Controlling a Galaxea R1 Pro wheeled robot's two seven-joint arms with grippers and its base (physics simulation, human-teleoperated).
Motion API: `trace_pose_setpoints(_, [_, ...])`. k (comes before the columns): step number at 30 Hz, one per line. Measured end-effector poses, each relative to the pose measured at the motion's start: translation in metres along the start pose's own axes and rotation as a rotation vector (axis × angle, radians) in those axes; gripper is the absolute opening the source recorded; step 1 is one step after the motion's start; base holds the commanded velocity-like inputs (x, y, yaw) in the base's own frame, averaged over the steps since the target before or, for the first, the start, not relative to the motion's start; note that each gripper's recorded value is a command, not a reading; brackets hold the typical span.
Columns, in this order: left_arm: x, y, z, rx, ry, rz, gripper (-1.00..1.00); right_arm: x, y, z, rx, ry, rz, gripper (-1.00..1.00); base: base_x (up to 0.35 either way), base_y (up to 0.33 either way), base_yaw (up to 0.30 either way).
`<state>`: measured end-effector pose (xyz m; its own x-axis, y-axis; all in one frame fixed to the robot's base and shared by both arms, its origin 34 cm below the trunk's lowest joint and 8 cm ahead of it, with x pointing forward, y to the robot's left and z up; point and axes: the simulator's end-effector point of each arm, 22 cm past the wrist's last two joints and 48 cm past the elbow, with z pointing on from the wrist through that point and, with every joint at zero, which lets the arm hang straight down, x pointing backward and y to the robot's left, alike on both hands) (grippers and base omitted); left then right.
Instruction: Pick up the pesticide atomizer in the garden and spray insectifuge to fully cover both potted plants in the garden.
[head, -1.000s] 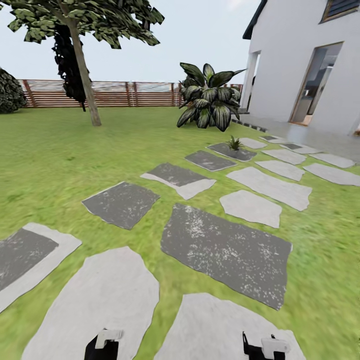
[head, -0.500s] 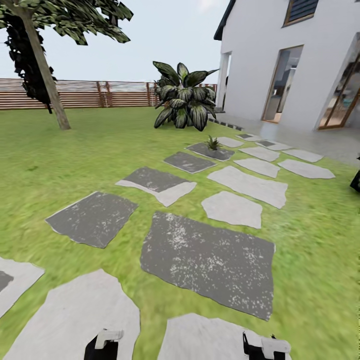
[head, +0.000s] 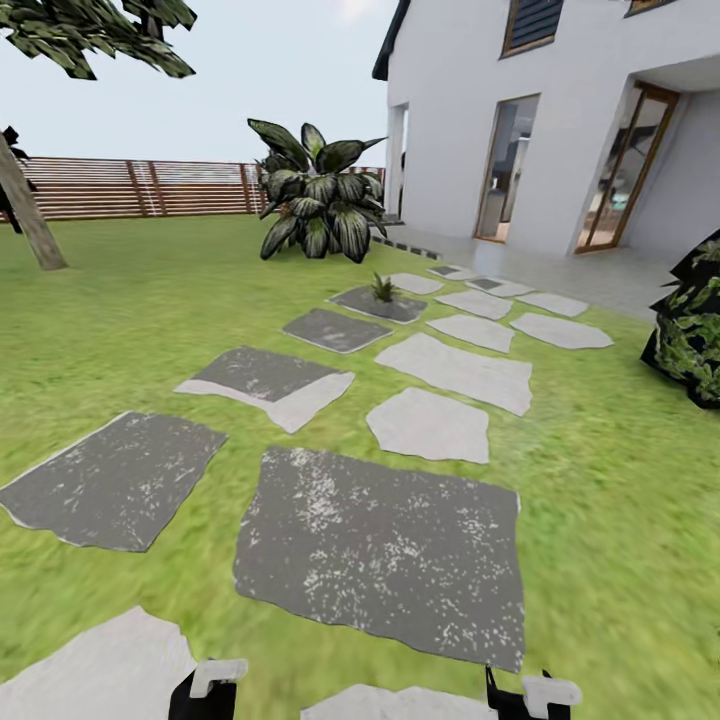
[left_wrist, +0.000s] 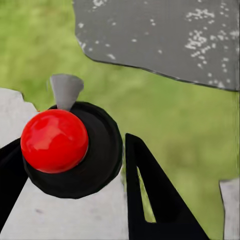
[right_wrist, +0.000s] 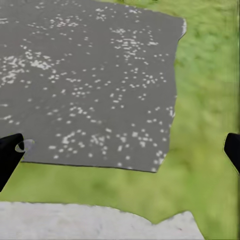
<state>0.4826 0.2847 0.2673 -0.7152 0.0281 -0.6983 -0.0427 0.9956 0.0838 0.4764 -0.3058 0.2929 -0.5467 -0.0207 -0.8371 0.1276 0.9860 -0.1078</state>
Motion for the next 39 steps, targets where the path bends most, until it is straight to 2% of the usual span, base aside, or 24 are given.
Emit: trace_pose_setpoints(39, [-0.0002,0.0000,-0.0001,0.000,-0.001,0.001,-1.00,0.0003,-0.0021,0.0002,-0.002,0.000,-0.008,1.00,0.338,0.000,-0.008])
